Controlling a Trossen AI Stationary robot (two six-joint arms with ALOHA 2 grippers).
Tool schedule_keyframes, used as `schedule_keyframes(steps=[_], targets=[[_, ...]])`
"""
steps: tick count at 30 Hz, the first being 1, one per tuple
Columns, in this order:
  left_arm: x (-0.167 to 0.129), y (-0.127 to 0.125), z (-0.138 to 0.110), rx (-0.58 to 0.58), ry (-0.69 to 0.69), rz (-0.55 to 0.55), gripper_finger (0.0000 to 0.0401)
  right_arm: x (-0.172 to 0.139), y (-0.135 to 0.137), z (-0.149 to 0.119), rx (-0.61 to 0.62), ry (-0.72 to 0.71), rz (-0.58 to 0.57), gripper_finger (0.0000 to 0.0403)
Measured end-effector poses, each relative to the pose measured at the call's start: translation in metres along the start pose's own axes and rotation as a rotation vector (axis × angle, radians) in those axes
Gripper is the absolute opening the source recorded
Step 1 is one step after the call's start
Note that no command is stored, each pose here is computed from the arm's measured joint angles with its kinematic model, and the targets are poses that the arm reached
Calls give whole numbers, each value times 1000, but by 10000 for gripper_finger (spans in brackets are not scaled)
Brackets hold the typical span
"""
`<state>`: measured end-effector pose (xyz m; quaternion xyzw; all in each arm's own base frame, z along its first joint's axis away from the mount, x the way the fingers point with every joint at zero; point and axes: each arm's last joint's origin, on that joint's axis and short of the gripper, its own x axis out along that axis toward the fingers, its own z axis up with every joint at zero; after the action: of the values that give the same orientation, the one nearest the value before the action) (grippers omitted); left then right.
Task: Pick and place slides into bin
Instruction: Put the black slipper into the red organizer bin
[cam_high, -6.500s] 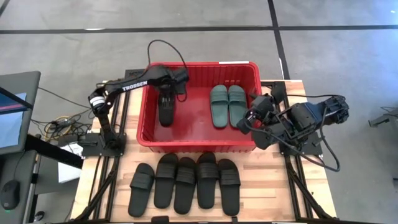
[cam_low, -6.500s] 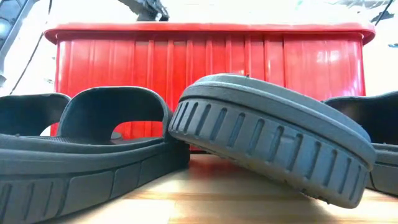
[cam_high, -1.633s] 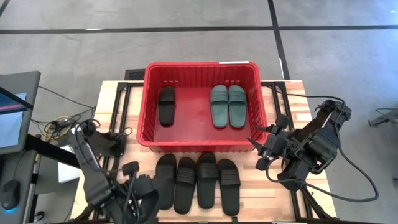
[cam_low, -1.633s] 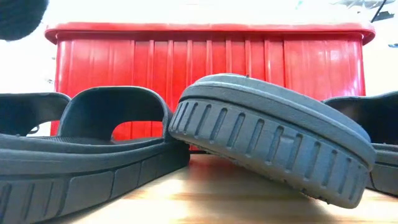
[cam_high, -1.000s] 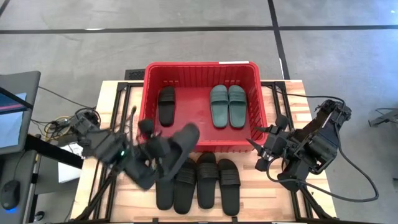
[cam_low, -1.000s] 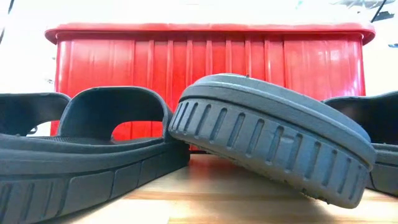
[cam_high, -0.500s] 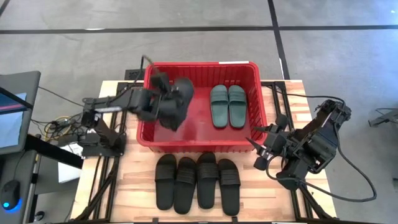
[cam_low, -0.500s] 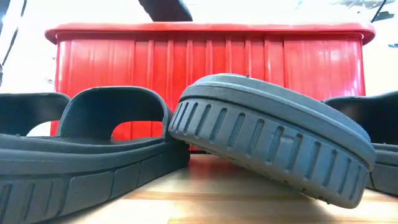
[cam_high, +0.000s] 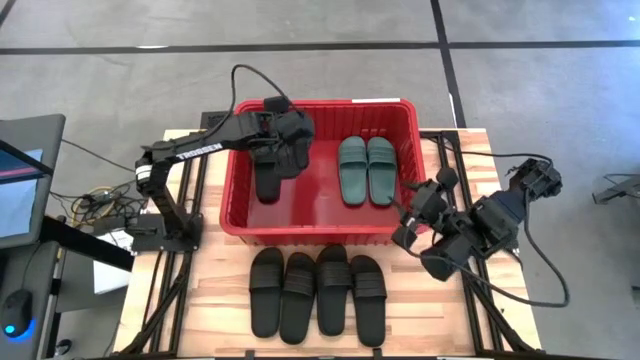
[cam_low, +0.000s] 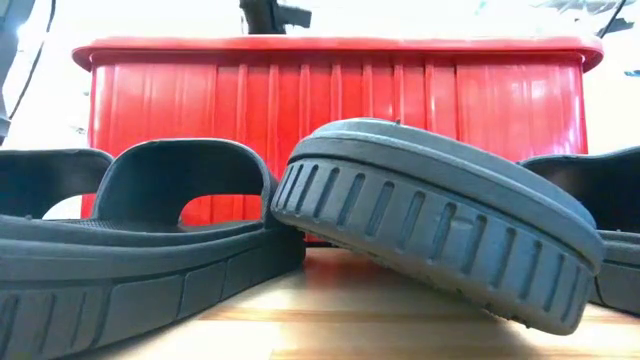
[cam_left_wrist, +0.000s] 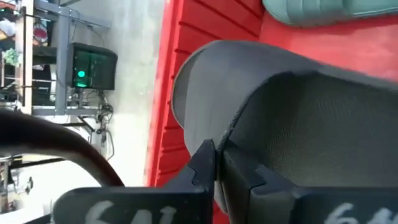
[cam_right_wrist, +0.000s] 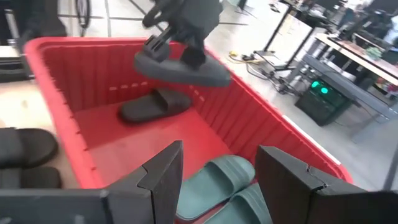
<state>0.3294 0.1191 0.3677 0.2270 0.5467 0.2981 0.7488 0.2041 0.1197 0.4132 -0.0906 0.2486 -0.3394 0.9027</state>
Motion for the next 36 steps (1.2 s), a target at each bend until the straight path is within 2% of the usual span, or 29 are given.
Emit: schedule_keyframes(steps=[6, 11, 17, 29, 36], targets=[[42, -11, -11, 9, 30, -39, 0, 10, -4, 3, 17, 18, -39, 186], [66, -25, -22, 16, 64, -50, 0, 17, -8, 5, 21, 30, -68, 186], [85, -41, -29, -24, 55, -75, 0, 27, -13, 7, 39, 46, -110, 186], [105, -60, -37, -164, 39, -38, 0, 37, -19, 10, 60, 64, -153, 186], [131, -77, -35, -103, 85, -52, 0, 37, -19, 10, 62, 63, -153, 186]])
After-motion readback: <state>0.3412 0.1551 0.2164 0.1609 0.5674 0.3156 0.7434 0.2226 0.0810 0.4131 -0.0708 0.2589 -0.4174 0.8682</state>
